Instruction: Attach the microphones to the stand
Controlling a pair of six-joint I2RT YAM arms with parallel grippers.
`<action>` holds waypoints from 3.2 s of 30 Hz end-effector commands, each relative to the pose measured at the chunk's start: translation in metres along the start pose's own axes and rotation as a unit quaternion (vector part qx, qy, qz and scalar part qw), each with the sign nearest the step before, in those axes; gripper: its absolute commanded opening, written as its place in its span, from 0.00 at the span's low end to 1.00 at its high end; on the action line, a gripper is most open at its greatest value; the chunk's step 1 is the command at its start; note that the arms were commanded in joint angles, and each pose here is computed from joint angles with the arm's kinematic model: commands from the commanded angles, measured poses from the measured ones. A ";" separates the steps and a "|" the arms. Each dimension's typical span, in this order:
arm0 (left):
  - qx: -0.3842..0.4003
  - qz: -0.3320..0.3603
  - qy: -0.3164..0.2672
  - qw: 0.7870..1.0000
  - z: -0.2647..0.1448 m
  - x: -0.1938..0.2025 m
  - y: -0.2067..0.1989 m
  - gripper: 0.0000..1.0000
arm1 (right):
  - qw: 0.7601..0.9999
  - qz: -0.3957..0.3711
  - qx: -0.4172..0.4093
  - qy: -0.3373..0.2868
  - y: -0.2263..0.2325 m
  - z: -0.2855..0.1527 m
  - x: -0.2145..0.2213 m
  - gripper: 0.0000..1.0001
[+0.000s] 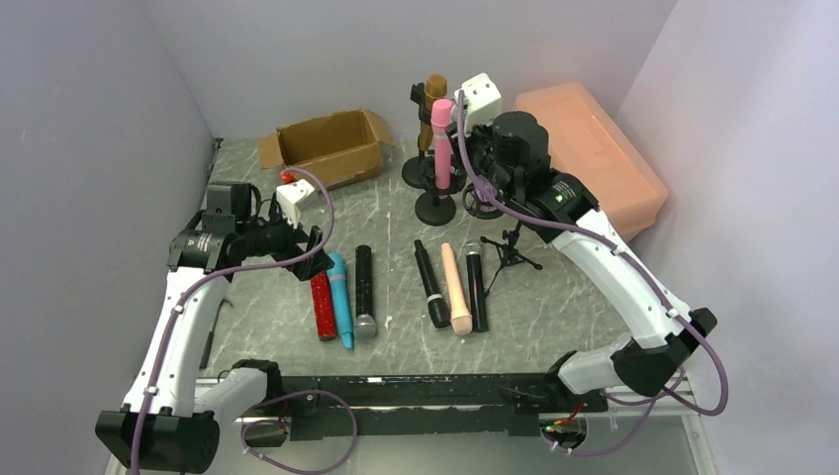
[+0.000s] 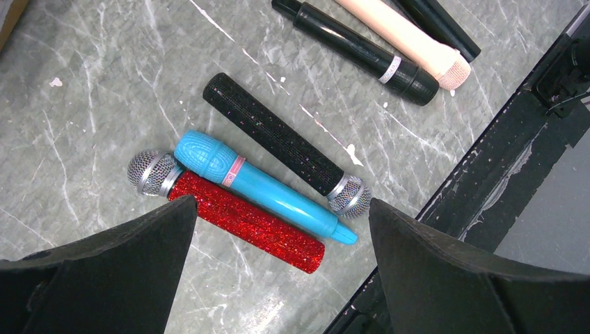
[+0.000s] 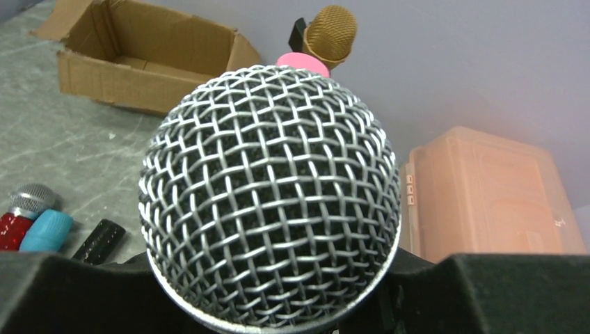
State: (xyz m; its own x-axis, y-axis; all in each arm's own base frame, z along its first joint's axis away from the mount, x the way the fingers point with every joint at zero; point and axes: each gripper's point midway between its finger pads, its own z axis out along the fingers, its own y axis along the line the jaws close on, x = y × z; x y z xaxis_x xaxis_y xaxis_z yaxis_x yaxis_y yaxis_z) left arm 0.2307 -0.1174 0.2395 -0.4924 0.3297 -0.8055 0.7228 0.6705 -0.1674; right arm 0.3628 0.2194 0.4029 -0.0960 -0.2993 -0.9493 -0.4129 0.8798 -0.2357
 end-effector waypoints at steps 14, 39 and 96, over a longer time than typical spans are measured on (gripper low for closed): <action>-0.001 0.007 -0.016 1.000 -0.003 -0.006 -0.003 1.00 | 0.993 0.044 0.107 0.007 -0.034 -0.016 0.034 0.00; -0.029 0.021 -0.014 0.999 -0.004 -0.005 0.007 0.99 | 0.993 0.039 0.106 0.029 -0.020 -0.012 0.102 0.12; -0.334 0.038 -0.210 0.918 0.004 0.072 0.168 0.99 | 0.849 0.269 0.454 0.035 -0.169 -0.090 0.355 0.97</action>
State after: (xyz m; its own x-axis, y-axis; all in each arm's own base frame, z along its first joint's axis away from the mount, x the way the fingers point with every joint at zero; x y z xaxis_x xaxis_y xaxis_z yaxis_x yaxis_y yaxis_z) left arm 0.3027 0.0152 0.1198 -0.3328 0.2025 -0.9210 0.2586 0.9588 0.1173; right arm 0.2918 -0.0718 0.0975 -0.3085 0.2423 -0.9199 0.6156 0.7880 0.0011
